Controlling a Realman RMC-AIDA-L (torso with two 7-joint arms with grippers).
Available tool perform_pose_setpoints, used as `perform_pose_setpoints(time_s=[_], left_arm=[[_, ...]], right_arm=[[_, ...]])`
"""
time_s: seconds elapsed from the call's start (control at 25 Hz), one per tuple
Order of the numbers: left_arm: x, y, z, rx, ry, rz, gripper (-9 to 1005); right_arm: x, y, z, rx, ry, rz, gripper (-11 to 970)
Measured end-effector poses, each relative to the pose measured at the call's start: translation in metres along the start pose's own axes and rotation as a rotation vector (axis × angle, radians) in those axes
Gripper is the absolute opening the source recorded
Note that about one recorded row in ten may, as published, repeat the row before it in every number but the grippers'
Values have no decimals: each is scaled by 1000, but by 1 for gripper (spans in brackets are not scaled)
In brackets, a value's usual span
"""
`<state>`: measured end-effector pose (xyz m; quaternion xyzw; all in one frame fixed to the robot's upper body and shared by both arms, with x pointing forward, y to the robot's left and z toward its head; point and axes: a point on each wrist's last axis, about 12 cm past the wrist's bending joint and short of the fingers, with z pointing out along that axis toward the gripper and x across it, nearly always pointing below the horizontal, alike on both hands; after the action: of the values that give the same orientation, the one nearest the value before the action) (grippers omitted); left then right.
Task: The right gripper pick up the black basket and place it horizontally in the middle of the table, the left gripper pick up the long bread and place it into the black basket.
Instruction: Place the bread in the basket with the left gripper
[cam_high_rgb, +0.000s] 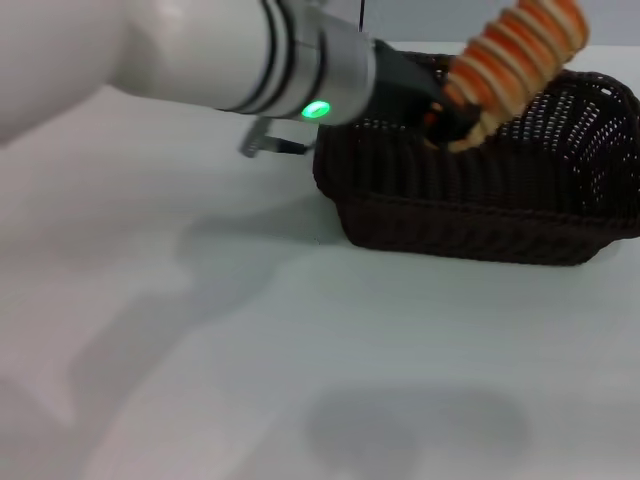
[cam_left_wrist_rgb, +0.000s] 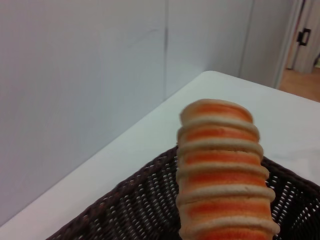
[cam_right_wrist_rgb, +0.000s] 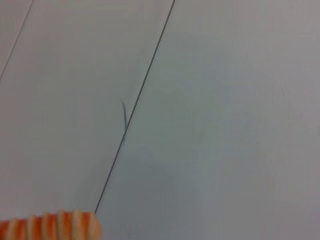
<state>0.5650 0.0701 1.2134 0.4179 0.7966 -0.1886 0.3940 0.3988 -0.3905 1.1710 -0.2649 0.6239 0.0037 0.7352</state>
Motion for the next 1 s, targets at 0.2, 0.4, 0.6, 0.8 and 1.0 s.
perform_pose_setpoints(time_s=[0.2,0.4,0.6,0.8,1.0], left_arm=[[-3,5,27,17,31,-2,367],[-6,9,36,19,12,15,328],[-2,9,32,18,-32,14,301],[2,13,30,14,-34,-3,393],[4,14,30,11,-37,-9,569]], right_arm=[[1,1,0,-4,1,1,278],[1,2,-2,-2,7,1,279],[1,2,-2,-1,8,4,279],[0,2,1,-7,1,3,280],[0,3,2,-12,-1,3,280]])
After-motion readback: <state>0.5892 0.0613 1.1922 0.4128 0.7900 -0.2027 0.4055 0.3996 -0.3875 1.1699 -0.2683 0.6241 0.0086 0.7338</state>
